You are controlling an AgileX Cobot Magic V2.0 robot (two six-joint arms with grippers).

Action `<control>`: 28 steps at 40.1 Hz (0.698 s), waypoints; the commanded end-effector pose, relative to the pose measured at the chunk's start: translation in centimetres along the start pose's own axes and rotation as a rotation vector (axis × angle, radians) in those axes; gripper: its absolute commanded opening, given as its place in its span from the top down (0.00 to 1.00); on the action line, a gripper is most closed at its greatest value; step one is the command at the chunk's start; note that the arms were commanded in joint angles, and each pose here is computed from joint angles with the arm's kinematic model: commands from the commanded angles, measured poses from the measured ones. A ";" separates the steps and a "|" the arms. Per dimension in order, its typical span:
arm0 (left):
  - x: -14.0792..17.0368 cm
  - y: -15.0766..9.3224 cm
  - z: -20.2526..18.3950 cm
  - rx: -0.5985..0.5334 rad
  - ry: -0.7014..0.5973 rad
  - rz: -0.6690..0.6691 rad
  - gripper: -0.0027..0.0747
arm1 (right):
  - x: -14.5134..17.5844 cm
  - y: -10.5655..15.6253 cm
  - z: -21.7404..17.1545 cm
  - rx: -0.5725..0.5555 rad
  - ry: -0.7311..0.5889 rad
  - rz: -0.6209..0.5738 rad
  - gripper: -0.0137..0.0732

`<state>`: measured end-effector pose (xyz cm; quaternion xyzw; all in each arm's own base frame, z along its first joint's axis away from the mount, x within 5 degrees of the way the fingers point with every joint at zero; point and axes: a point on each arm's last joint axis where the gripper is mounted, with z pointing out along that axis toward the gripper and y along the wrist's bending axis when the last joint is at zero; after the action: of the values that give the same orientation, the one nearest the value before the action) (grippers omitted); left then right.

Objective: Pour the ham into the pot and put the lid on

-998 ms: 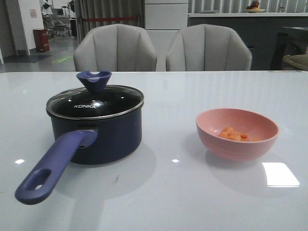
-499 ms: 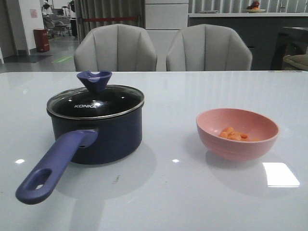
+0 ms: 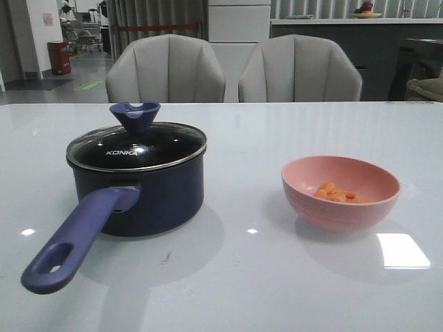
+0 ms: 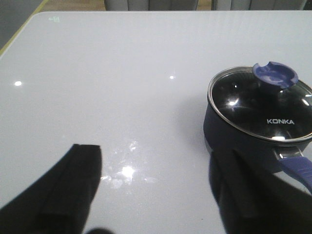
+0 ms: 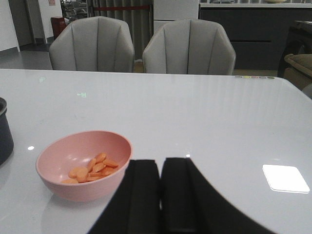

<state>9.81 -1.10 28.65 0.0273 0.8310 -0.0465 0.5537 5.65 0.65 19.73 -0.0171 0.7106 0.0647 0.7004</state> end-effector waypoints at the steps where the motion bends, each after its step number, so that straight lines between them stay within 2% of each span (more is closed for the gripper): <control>1: -2.5 -0.2 0.2 0.011 -0.069 -0.013 0.15 | -1.0 0.1 -0.2 -0.008 -0.106 -0.017 0.67; 6: -4.7 -0.7 1.0 0.042 -0.017 0.000 0.15 | -1.0 0.1 -0.2 -0.008 -0.106 -0.017 0.67; 17: -10.1 -2.6 5.9 0.108 0.268 0.039 0.16 | -1.0 0.1 -0.2 -0.008 -0.106 -0.017 0.67; 28: -14.1 -6.4 11.8 0.197 0.341 -0.004 0.16 | -1.0 0.1 -0.2 -0.008 -0.106 -0.017 0.67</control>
<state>24.25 -7.32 35.39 0.0943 0.9222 -0.0951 0.3629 5.65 0.65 19.73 -0.0171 0.7106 0.0647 0.7004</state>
